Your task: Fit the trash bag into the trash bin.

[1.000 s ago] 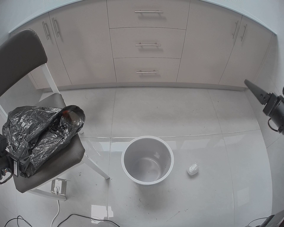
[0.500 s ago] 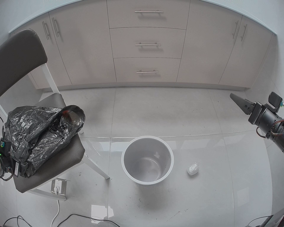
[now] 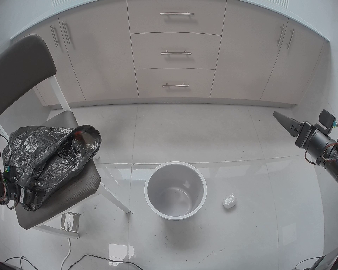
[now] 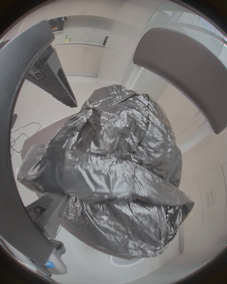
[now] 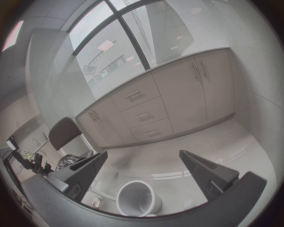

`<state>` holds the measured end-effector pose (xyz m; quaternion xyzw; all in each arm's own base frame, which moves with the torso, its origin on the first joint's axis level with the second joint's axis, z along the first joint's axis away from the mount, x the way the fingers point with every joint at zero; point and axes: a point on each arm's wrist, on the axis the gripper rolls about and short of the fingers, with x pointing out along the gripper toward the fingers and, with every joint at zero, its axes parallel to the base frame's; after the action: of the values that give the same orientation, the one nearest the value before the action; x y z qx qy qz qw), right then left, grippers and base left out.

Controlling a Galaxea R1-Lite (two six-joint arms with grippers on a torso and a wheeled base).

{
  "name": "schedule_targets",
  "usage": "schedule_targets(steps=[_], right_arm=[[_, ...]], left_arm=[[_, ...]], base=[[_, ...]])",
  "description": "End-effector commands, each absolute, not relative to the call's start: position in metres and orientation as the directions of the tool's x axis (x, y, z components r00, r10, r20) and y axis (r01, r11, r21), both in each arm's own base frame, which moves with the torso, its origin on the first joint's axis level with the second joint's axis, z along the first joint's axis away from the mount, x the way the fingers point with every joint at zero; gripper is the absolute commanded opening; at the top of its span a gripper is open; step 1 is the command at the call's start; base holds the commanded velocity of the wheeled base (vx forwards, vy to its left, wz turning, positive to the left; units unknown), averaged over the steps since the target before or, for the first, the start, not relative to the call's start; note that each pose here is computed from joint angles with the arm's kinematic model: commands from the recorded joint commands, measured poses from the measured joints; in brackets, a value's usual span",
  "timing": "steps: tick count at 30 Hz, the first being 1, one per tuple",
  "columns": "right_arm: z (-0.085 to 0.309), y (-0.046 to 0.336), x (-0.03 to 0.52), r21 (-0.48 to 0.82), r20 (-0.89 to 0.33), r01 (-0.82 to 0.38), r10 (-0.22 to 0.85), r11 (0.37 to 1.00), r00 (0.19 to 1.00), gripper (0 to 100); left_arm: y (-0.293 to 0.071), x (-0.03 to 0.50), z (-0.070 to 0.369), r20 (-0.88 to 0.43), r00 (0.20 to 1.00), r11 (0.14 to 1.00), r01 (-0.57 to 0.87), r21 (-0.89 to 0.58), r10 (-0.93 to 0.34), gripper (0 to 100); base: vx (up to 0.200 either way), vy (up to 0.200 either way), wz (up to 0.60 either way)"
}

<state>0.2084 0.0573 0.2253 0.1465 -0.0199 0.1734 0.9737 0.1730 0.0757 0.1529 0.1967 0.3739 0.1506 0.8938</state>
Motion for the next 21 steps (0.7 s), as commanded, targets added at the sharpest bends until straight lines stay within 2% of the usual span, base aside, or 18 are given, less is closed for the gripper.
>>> schedule_targets(steps=[1, 10, 11, 17, 21], right_arm=[[0.227, 0.057, 0.207, 0.283, 0.096, -0.346, 0.333, 0.894, 0.938, 100], [0.227, 0.057, 0.207, 0.292, 0.098, -0.348, 0.334, 0.891, 0.937, 100], [0.227, 0.057, 0.207, 0.292, 0.098, -0.348, 0.334, 0.891, 0.937, 100], [0.226, 0.057, 0.207, 0.292, 0.093, -0.347, 0.334, 0.891, 0.938, 100], [0.225, 0.057, 0.206, 0.292, 0.092, -0.345, 0.333, 0.892, 0.938, 100]], left_arm=[[0.088, 0.182, 0.138, -0.65, 0.627, 0.882, -0.134, 0.452, 0.429, 100], [0.091, 0.186, 0.141, -0.583, 0.673, 0.867, -0.185, 0.464, 0.455, 100], [0.091, 0.185, 0.141, -0.58, 0.675, 0.866, -0.187, 0.463, 0.456, 0], [0.09, 0.183, 0.14, -0.565, 0.691, 0.871, -0.201, 0.449, 0.451, 0], [0.085, 0.182, 0.15, -0.502, 0.769, 0.898, -0.211, 0.386, 0.397, 0]], base=[[0.0, 0.0, 0.0], [0.0, 0.0, 0.0], [0.0, 0.0, 0.0], [0.0, 0.0, 0.0], [0.0, 0.0, 0.0]])
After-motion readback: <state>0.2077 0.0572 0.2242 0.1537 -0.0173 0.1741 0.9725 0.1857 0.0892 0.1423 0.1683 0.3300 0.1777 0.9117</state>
